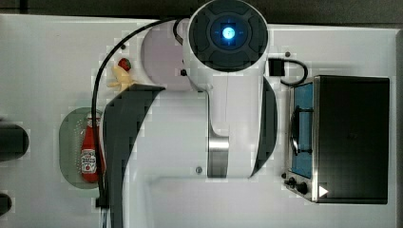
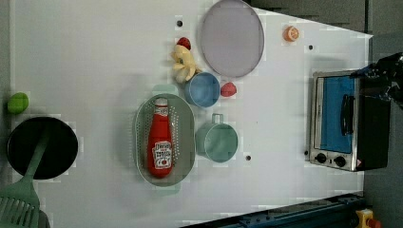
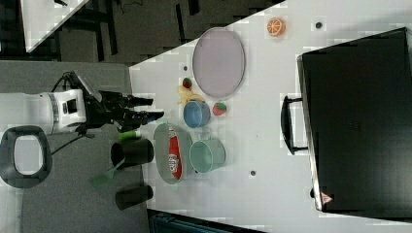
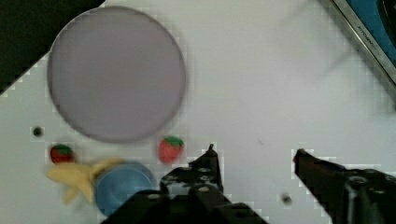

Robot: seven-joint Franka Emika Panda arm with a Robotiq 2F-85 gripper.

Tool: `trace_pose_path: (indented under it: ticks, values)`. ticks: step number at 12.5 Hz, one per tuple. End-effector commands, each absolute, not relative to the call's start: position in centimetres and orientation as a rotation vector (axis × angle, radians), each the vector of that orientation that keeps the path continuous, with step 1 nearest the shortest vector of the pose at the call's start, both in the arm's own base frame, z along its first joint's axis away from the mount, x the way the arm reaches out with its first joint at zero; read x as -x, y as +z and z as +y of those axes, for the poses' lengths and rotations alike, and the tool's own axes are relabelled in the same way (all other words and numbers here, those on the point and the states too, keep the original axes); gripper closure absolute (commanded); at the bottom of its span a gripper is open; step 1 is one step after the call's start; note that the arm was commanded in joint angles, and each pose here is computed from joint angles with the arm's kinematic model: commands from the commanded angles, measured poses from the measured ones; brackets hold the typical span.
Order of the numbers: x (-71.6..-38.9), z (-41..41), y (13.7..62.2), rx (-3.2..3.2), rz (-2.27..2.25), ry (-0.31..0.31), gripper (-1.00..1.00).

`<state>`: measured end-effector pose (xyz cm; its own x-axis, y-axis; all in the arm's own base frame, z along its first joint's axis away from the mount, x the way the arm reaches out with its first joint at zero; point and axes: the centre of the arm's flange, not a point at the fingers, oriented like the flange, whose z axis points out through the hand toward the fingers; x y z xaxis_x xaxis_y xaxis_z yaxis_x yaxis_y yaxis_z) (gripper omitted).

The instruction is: Pick ketchup from strainer and place it on the table

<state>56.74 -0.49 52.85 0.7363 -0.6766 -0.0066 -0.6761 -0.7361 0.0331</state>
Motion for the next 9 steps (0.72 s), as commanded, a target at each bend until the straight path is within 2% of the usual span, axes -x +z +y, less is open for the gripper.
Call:
trace_pose_path:
  ticks: [1,3,9]
  values:
    - [-47.8,-1.7,60.3,-2.788,-1.422,-0.024,-0.59]
    - [-48.1,0.2,60.0,-2.806,-1.371,-0.025,-1.00]
    - [-48.1,15.2,56.9,-2.931,-0.947,-0.011,-1.00]
